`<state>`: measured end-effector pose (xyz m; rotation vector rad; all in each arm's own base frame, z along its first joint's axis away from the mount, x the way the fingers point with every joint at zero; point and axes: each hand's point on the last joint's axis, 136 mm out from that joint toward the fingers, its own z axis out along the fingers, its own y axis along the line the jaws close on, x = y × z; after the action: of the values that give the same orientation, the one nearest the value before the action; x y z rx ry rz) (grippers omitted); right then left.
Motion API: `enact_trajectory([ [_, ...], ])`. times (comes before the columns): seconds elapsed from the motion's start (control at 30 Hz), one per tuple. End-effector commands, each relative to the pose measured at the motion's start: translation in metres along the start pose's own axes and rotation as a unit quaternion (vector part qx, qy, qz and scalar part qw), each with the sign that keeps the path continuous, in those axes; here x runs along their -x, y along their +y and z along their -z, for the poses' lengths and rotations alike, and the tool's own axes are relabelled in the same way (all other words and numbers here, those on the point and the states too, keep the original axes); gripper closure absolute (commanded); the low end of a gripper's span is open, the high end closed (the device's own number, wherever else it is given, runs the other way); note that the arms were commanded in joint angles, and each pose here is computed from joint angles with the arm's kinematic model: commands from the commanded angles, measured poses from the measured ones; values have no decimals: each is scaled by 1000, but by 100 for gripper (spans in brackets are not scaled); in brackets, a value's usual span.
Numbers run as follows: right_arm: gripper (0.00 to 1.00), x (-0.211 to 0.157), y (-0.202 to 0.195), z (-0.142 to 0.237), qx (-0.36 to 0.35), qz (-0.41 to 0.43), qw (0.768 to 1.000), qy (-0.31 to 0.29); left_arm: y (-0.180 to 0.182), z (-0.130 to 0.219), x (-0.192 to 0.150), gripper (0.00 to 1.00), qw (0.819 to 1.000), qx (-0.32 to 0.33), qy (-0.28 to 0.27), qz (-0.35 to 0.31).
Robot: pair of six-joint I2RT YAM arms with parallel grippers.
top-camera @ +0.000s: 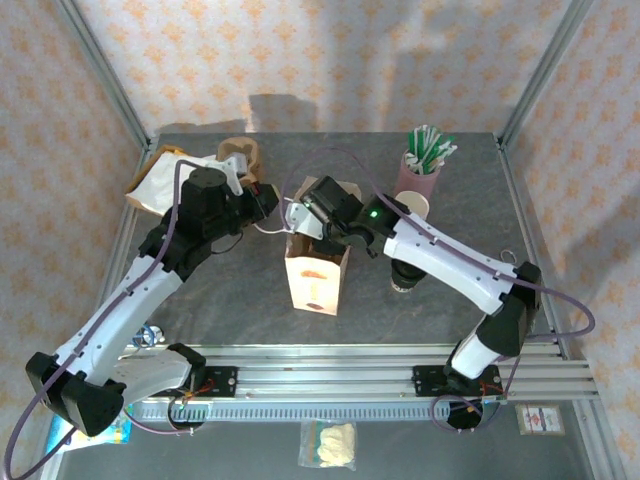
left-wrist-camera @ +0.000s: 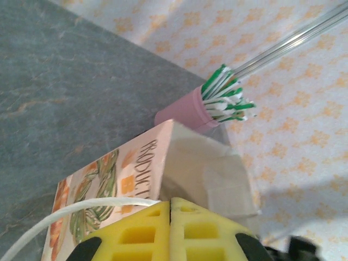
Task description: Pack the takeout coffee
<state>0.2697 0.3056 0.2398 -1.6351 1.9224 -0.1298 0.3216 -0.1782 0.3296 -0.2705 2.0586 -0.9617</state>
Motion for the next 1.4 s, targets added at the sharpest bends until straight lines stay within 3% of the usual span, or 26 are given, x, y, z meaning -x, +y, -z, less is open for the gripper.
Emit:
enact_trajectory([
  [0.0, 72, -18, 3, -11, 7, -11, 1000, 22, -18, 12, 16, 100, 999, -23, -21, -6],
  [0.4, 75, -41, 9, -33, 26, -29, 998, 56, -4, 8, 4, 100, 1000, -6, -6, -3],
  [0.43, 77, -38, 7, -33, 27, -28, 998, 57, -3, 6, 1, 98, 1000, -9, -1, -1],
  [0.5, 79, -26, -1, -27, 24, -35, 998, 46, -4, 0, -7, 79, 1000, -24, 14, 4],
  [0.6, 79, -9, -12, -14, 12, -35, 999, 16, -7, -12, -17, 65, 998, -48, 40, 1],
  [0.73, 79, 1, -23, 4, -11, -26, 1000, -9, -10, -30, -22, 51, 996, -63, 61, -2],
  [0.9, 79, -8, -15, 4, -3, -17, 1000, -4, -24, -51, -28, 44, 992, -82, 94, -14],
  [1.17, 79, -13, -11, 5, -6, -18, 1000, -9, -5, -78, -53, 49, 984, -21, 164, -71],
  [1.37, 79, -15, -13, 6, -10, -16, 1000, -8, 16, -85, -70, 77, 973, 27, 201, -109],
])
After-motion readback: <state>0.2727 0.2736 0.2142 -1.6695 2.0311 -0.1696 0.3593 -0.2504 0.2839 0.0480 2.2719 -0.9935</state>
